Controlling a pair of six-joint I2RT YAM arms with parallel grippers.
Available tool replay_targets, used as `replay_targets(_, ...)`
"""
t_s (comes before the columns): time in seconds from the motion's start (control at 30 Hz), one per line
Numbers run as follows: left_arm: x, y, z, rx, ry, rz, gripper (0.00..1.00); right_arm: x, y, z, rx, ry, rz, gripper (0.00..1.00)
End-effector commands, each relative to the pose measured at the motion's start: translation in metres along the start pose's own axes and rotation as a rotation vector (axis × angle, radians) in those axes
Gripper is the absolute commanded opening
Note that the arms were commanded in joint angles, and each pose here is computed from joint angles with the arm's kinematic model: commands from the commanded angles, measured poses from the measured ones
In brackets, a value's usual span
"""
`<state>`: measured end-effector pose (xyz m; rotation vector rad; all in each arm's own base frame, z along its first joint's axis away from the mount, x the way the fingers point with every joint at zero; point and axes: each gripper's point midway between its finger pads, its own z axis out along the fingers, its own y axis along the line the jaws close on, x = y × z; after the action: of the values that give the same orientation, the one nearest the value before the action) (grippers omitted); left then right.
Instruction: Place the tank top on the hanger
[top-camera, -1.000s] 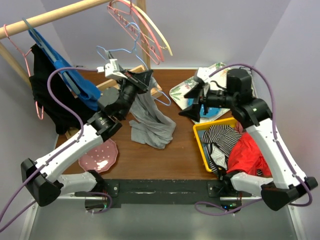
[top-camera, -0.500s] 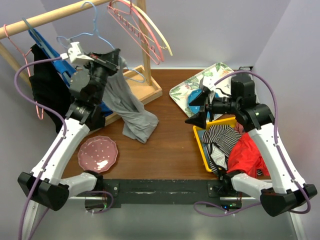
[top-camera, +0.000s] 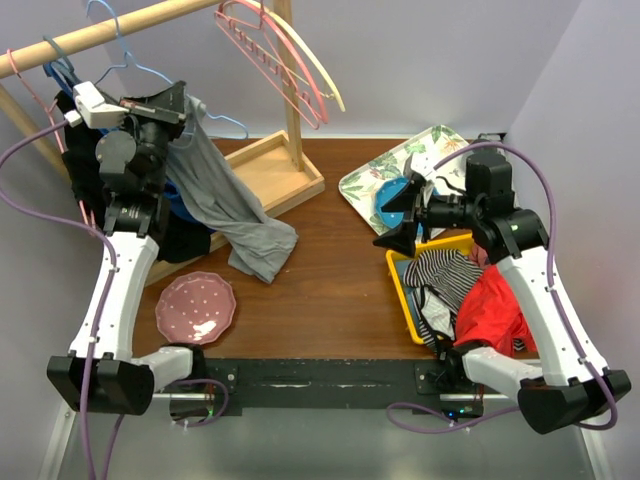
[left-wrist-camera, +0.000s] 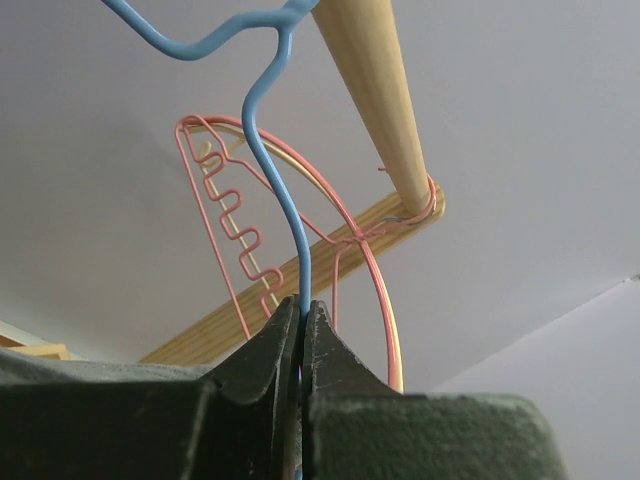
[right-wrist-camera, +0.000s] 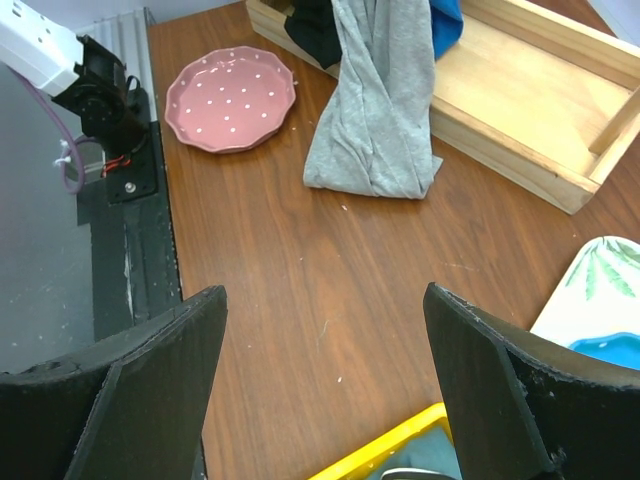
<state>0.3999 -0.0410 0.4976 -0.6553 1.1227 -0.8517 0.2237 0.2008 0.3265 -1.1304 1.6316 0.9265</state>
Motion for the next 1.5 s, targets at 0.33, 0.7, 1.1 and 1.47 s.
replay_targets(0.33,-0.016,0.017,-0.016,0.003,-0.03,-0.184,0.06,-0.009,-0.006,-0.012,0.028,-0.047,-0.012,0.84)
replay_targets(0.7,-0.019,-0.02,-0.058,0.092,0.035,-0.107,0.75,-0.005,-0.027,-0.025,0.139,0.013,-0.044,0.84)
replay_targets(1.1,-0.015,-0.02,-0.135,-0.008,0.077,0.106,0.9,-0.024,-0.071,-0.063,0.438,0.047,-0.046,0.87)
replay_targets(1.47,0.059,-0.008,-0.214,0.216,0.459,0.503,0.92,-0.05,-0.077,-0.078,0.463,-0.038,-0.008,0.91)
